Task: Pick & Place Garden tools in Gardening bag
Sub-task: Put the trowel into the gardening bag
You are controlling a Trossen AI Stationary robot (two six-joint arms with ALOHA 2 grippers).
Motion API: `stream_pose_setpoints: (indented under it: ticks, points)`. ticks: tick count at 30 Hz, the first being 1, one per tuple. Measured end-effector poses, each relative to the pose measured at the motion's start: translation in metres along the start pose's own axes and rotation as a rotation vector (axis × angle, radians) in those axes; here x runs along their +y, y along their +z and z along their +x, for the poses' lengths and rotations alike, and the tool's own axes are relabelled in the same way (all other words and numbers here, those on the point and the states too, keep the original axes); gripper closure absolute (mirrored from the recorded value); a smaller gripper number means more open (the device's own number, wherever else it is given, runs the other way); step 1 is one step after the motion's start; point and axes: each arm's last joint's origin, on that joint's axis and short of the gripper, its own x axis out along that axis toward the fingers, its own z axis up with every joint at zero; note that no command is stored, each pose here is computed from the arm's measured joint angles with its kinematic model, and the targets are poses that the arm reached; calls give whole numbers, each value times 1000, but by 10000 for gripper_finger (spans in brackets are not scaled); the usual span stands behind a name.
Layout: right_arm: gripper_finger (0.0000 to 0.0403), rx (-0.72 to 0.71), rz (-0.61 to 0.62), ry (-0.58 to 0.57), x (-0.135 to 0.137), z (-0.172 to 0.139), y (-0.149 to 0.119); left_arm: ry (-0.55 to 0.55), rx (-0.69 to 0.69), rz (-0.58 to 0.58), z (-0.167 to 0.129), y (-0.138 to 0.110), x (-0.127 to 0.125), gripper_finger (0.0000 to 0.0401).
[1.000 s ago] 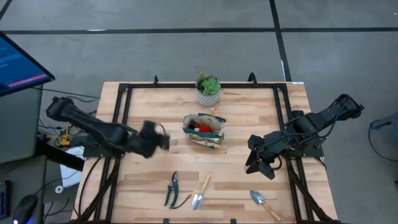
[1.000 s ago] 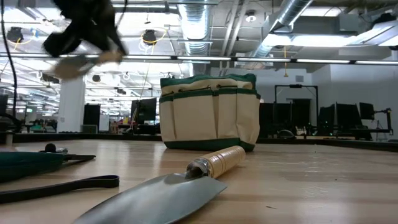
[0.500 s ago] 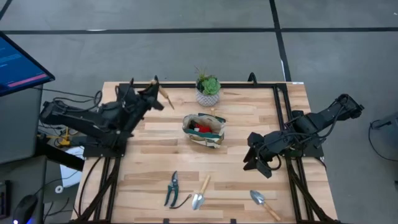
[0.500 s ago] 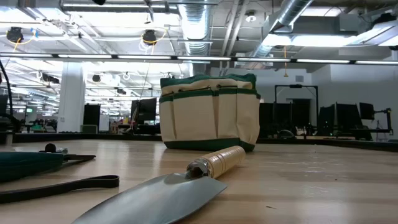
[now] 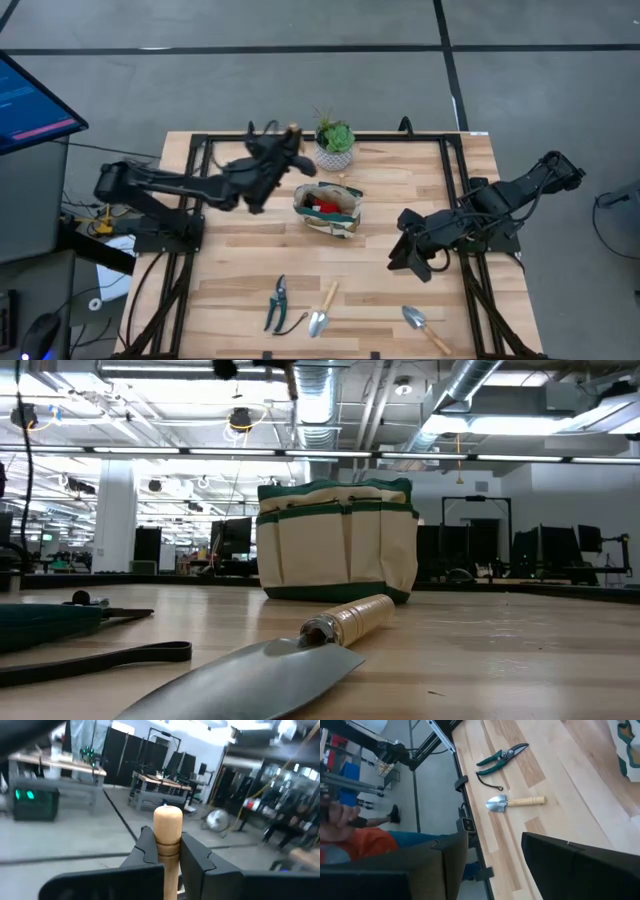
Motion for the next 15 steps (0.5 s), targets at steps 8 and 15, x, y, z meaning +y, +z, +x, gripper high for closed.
stream_pose_setpoints:
  ticks: [8, 15]
  points:
    - [224, 6, 10, 4, 1, 0, -2, 106, -1, 101, 28, -22, -39, 395]
    - [224, 6, -13, 3, 1, 0, -2, 172, 7, 132, 35, -44, -57, 395]
